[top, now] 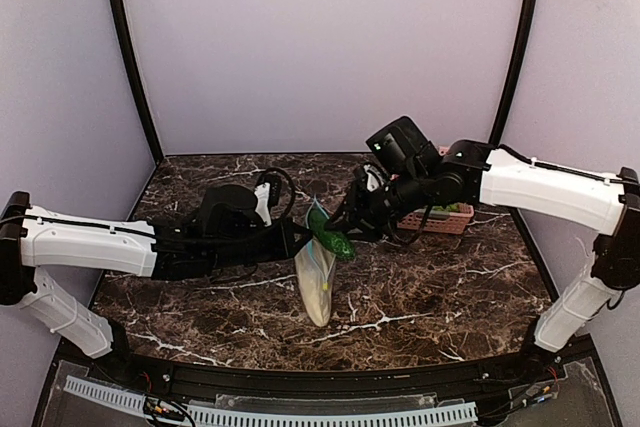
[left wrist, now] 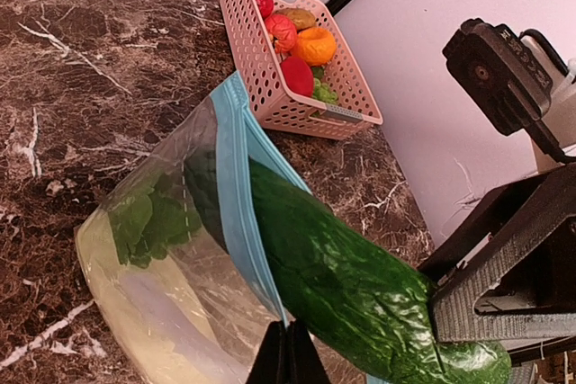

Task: Place the food in the zip-top bag and seal the zipper
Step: Place the fake vegetable in the zipper food storage bag.

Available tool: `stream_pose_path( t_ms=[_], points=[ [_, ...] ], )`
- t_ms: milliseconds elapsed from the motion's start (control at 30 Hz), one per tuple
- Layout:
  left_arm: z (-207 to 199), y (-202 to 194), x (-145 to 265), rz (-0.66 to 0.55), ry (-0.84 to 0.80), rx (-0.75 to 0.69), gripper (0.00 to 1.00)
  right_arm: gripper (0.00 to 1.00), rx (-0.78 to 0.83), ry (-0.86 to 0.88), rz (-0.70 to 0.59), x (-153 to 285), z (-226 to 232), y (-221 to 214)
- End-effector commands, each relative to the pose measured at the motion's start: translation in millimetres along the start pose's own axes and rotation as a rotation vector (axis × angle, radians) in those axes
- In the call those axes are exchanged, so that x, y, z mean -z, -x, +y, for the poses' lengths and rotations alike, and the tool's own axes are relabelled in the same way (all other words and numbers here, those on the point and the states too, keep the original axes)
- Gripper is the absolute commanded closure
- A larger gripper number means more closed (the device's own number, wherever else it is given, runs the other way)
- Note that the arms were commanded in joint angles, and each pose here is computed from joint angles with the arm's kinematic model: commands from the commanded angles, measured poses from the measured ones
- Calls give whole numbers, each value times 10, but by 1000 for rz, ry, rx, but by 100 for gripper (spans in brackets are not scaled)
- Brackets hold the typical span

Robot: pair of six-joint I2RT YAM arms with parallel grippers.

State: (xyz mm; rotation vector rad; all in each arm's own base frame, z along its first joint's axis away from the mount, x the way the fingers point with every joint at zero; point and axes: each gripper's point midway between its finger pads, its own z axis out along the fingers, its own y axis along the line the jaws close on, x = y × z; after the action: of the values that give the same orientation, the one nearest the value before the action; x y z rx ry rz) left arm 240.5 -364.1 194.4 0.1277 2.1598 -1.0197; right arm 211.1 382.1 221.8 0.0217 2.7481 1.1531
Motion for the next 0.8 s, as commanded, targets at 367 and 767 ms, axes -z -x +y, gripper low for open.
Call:
stream_pose_path(
  t_ms=[367,767],
  points=[
    [-174,24,-33,3,-64,-10,99,92,49,-212,-124,-287,-71,267],
    [-218,49,-22,-8,-88,15,99,93,76,-322,-213,-393,-256,267]
  ],
)
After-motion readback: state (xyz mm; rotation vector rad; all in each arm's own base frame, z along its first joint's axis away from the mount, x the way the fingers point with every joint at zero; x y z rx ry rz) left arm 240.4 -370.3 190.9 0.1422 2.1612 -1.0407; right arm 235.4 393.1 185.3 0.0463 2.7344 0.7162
